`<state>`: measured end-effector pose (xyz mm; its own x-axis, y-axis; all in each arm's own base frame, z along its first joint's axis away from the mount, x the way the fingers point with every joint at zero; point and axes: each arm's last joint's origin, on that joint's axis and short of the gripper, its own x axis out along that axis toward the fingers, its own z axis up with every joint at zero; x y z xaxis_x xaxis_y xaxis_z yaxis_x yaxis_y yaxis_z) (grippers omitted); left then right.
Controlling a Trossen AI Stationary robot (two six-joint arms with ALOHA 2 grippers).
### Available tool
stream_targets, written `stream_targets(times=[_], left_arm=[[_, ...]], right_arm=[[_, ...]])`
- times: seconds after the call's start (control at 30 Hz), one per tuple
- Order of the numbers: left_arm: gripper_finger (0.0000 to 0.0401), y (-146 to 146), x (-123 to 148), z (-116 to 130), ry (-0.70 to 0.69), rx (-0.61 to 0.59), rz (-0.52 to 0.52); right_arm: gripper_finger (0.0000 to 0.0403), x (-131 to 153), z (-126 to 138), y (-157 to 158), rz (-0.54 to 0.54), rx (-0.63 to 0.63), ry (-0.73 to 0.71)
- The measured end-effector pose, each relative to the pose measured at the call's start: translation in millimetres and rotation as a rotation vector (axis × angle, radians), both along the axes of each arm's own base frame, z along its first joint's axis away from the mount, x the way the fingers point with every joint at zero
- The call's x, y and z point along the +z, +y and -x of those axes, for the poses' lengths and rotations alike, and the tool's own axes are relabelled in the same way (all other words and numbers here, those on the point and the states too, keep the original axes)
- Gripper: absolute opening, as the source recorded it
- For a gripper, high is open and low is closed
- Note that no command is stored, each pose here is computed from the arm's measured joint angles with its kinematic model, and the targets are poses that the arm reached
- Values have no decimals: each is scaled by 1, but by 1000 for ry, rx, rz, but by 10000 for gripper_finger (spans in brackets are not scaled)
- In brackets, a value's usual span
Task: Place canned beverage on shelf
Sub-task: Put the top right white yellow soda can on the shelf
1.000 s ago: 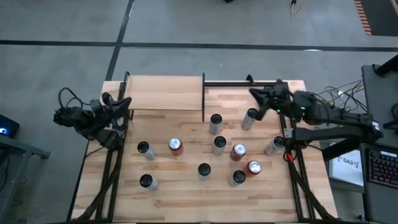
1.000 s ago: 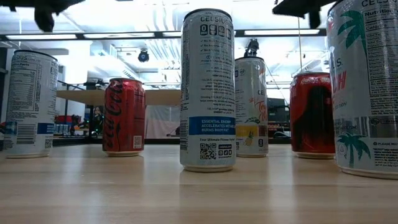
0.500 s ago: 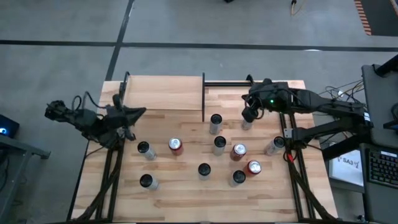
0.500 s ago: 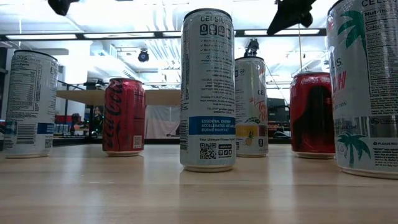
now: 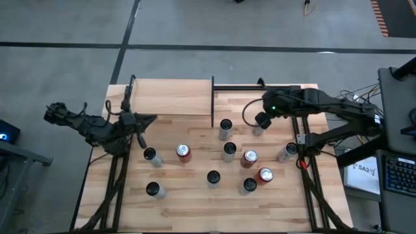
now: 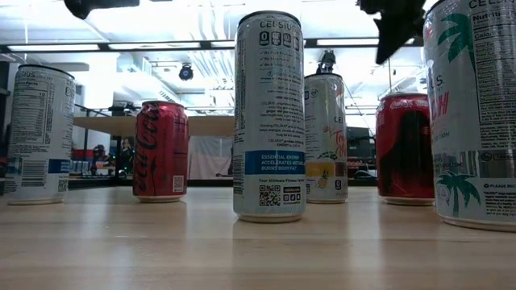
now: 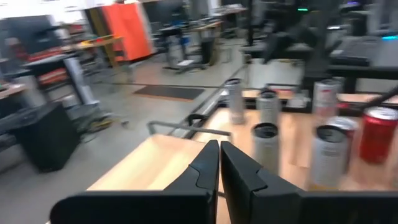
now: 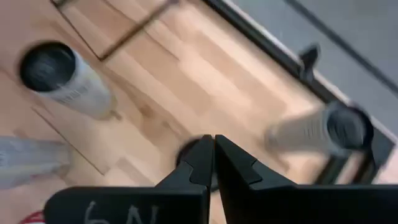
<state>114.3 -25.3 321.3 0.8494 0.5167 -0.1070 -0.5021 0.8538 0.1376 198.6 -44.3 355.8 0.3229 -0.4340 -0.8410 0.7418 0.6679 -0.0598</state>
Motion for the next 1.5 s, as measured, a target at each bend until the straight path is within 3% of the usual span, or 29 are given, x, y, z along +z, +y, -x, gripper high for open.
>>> stream_targets(times=[0.1,0.23,0.37,0.5,0.8,0.97,1.17,1.3,1.4,1.5], left_arm=[[0,2,0,1,-18,80,5],[0,2,0,0,-22,91,5],[0,1,1,-1,-29,90,9],[0,1,1,-1,-32,90,9],[0,1,2,-1,-24,87,-9],[0,1,5,-2,-33,85,-25],[0,1,6,-2,-36,84,-33],[0,1,6,-2,-39,84,-31],[0,1,6,-2,-39,93,-32],[0,1,6,-2,-40,96,-32]], right_arm=[[9,-2,-2,0,-6,-11,8],[10,-6,-9,-2,-18,-39,-9],[34,-8,-14,-1,-118,-52,-22],[96,-13,-18,-1,-172,-74,-3],[280,-25,-26,-5,-187,-96,82],[337,-30,-28,-13,-236,-120,105],[349,-36,-28,-18,-243,-119,169],[340,-36,-27,-18,-200,-8,215],[326,-32,-24,-18,-95,-34,187],[302,-25,-21,-8,69,-60,54]])
